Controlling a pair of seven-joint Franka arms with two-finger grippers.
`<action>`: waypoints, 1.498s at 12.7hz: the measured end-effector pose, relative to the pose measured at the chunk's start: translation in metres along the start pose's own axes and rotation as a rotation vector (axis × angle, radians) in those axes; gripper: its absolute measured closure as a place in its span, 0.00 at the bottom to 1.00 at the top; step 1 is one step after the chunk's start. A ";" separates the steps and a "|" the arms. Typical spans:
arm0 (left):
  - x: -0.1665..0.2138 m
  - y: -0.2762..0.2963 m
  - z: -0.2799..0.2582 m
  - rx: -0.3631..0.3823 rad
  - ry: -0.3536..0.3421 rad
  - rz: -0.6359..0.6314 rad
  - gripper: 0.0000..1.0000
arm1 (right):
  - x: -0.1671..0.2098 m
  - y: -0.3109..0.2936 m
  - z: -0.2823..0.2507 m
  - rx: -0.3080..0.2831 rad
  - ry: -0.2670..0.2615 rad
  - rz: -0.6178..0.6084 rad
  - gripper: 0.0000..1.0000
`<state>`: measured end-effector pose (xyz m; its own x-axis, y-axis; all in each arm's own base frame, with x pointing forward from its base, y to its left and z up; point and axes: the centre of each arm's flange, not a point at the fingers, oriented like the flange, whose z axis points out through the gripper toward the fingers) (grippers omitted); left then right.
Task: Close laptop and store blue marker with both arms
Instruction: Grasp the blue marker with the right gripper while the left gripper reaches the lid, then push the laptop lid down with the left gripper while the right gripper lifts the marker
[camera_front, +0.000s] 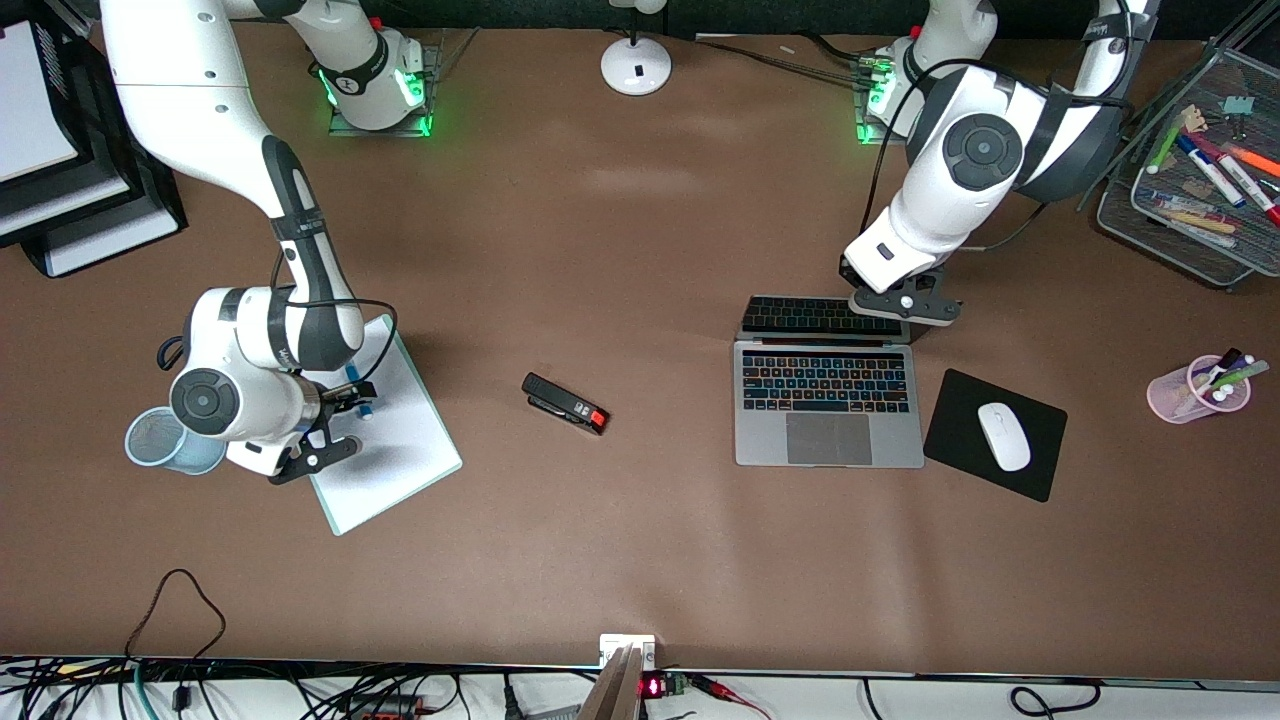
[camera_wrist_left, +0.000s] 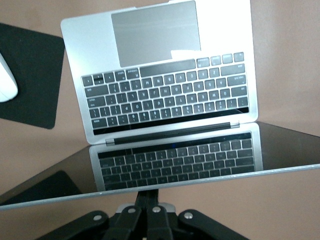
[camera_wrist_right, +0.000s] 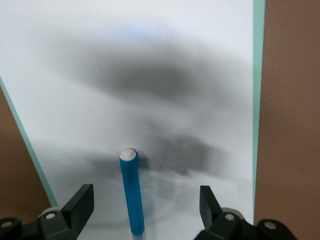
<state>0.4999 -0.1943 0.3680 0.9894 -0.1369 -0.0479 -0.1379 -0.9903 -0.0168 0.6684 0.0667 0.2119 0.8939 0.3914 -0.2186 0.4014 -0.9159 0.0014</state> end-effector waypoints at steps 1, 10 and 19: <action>0.002 -0.003 -0.001 -0.003 0.014 -0.006 0.99 | 0.000 -0.002 0.003 0.001 0.001 -0.002 0.12; 0.031 -0.014 0.012 -0.067 0.162 -0.035 0.99 | 0.001 -0.015 0.011 0.008 -0.005 -0.018 0.33; 0.054 -0.013 0.048 -0.139 0.273 -0.046 0.99 | 0.001 -0.015 0.023 0.011 -0.020 -0.017 0.58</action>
<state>0.5524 -0.1879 0.3174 0.9727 -0.0745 0.2197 -0.1038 -0.9867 0.1250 0.6582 0.0788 0.1898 0.8827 0.4053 -0.2377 0.4143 -0.9100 -0.0132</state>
